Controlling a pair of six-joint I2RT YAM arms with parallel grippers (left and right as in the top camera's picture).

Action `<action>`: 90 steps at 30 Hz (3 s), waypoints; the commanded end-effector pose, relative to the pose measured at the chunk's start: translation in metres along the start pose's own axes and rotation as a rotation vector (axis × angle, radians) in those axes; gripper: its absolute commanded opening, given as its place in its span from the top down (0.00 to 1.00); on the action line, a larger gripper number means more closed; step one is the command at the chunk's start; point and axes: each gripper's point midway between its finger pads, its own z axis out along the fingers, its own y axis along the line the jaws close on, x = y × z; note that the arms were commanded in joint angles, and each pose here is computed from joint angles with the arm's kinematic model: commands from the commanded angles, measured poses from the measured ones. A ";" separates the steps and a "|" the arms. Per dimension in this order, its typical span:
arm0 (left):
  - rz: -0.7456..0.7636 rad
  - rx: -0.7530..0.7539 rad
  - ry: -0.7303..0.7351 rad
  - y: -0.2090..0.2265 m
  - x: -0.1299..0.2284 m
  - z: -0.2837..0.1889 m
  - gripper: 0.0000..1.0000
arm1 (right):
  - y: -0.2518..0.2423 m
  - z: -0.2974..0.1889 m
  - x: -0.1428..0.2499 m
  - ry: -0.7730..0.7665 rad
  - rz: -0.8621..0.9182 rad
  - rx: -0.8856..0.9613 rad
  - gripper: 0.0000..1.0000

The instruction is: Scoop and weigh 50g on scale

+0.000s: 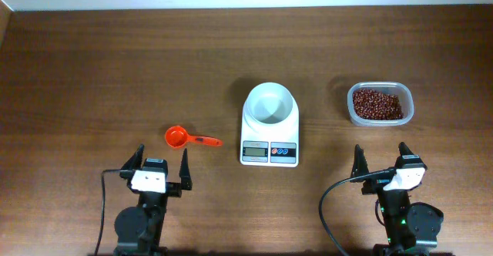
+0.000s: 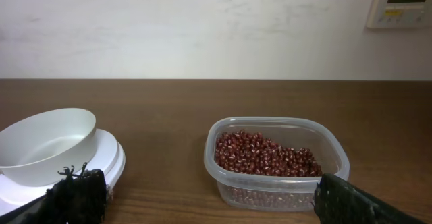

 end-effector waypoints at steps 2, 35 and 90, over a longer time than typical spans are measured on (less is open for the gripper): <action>-0.045 0.028 -0.004 -0.004 -0.019 -0.007 0.01 | -0.001 0.000 0.002 -0.003 0.005 0.006 0.01; -0.184 0.286 0.391 -0.044 -0.079 0.021 0.01 | -0.001 0.000 0.002 -0.003 0.005 0.006 0.01; -0.260 0.370 0.439 -0.059 -0.072 0.020 0.01 | -0.001 0.000 0.002 -0.003 0.005 0.006 0.01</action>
